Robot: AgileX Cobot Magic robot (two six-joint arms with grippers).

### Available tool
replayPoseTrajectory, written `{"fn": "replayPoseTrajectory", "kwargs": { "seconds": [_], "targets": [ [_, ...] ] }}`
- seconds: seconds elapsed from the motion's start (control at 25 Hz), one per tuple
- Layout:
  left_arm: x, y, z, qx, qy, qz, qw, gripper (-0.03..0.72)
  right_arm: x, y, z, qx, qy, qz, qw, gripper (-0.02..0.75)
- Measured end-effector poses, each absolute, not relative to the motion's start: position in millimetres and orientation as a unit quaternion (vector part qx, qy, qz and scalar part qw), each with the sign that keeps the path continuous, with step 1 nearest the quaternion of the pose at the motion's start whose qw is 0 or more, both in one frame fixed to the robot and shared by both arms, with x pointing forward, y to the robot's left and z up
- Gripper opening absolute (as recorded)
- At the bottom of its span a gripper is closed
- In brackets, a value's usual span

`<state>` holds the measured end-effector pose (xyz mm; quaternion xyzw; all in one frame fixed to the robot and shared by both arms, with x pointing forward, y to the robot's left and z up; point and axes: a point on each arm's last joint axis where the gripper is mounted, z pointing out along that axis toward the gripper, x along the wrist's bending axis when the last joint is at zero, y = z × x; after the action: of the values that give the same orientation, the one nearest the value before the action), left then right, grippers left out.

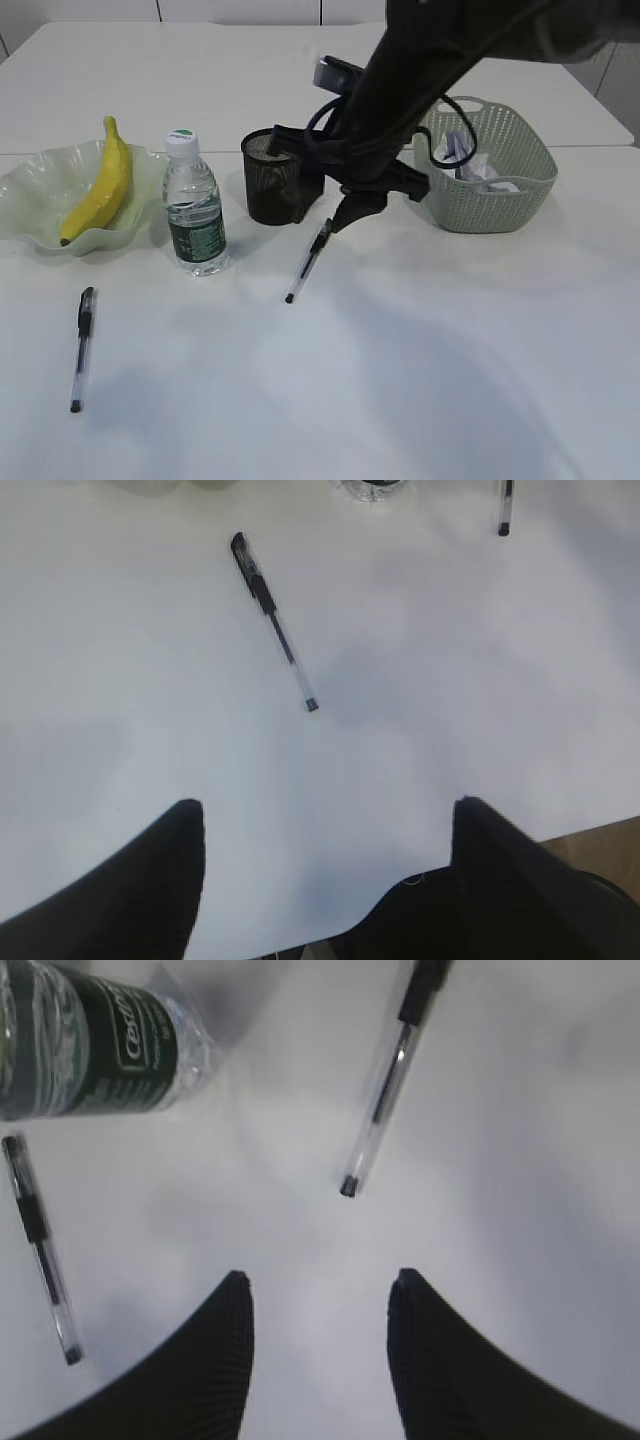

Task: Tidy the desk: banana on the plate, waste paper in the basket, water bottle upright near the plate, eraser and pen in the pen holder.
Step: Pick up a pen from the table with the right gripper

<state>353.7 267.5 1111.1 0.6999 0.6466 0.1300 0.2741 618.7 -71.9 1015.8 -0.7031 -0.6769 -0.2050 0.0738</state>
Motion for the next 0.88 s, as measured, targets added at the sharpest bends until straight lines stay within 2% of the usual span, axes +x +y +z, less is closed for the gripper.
{"fn": "replayPoseTrajectory", "kwargs": {
  "seconds": [0.28,0.4,0.64,0.88],
  "targets": [
    [354,267,1111,0.699,0.646,0.131,0.276,0.550,648,-36,989,-0.705,-0.684,-0.177,0.056,0.314],
    [354,267,1111,0.699,0.646,0.131,0.276,0.550,661,-33,972,-0.723,-0.672,-0.151,0.043,0.314],
    [354,267,1111,0.699,0.646,0.131,0.276,0.550,680,-33,960,-0.750,-0.649,-0.127,-0.004,0.314],
    [355,267,1112,0.698,0.645,0.134,0.279,0.550,685,-32,945,-0.779,-0.616,-0.117,-0.004,0.314]
  ]
}}
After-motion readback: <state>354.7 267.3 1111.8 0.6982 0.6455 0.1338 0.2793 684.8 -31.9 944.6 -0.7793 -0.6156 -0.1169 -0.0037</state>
